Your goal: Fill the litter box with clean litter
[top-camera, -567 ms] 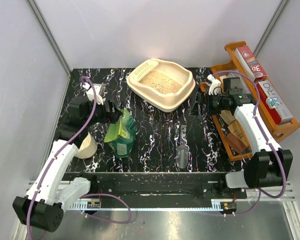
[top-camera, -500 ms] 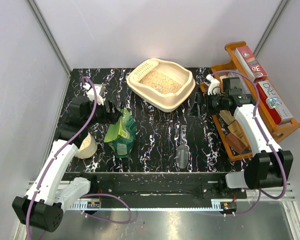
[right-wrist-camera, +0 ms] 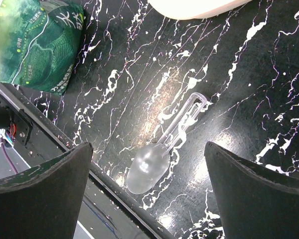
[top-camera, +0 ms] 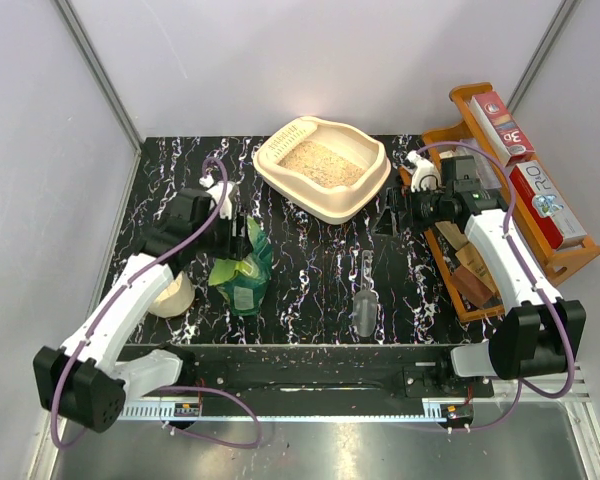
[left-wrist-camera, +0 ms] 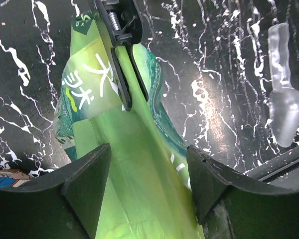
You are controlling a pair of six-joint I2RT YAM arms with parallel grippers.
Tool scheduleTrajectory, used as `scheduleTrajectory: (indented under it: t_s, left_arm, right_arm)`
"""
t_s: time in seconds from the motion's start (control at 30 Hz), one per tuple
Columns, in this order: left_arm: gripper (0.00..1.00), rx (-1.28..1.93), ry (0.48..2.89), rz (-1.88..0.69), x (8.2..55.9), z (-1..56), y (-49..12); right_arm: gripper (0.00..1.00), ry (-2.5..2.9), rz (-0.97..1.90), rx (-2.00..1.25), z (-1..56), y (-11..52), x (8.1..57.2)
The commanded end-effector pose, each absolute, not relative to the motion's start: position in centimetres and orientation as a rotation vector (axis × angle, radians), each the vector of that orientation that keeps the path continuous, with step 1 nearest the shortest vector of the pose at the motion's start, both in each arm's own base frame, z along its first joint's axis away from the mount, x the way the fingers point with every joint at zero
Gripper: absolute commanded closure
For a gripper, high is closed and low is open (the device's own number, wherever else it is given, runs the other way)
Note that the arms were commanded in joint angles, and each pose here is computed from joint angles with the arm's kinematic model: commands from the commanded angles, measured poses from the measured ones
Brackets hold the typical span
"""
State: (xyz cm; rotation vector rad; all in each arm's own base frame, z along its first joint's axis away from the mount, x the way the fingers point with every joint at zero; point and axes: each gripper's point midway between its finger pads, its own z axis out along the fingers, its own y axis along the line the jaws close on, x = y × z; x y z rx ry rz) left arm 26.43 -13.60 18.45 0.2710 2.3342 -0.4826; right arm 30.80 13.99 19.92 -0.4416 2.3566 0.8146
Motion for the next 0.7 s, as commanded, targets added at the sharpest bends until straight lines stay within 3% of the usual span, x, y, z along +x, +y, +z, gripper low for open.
scheduleTrajectory:
  t_s: [0.0, 0.1, 0.13, 0.2, 0.23, 0.27, 0.37, 0.67]
  left_arm:
    - [0.37, 0.228, 2.475, -0.378, 26.1, 17.8, -12.4]
    - [0.47, 0.218, 2.528, -0.339, 25.2, 17.4, -11.7]
    - [0.6, 0.232, 2.528, -0.338, 25.1, 17.4, -11.7]
    - [0.74, 0.268, 2.519, -0.3, 25.6, 17.5, -11.3]
    - [0.91, 0.281, 2.521, -0.284, 25.8, 17.4, -11.2]
    - [1.0, 0.287, 2.518, -0.263, 26.3, 17.5, -11.0]
    - [1.0, 0.356, 2.473, -0.208, 28.5, 18.4, -10.8]
    - [1.0, 0.692, 2.025, -0.102, 37.5, 26.0, -13.0]
  right_arm:
    - [0.0, 2.281, 0.791, -0.488, 21.5, 14.2, 30.8]
    - [0.0, 2.274, 0.782, -0.49, 21.7, 14.2, 30.9]
    - [0.0, 2.269, 0.777, -0.491, 21.8, 14.1, 31.1]
    - [0.0, 2.273, 0.778, -0.489, 21.6, 14.1, 31.1]
    - [0.0, 2.271, 0.779, -0.489, 21.6, 14.2, 31.3]
    - [0.0, 2.269, 0.788, -0.487, 21.6, 14.3, 31.4]
    - [0.0, 2.251, 0.826, -0.513, 21.9, 15.0, 31.8]
    - [0.0, 2.146, 0.894, -0.526, 24.7, 17.4, 34.6]
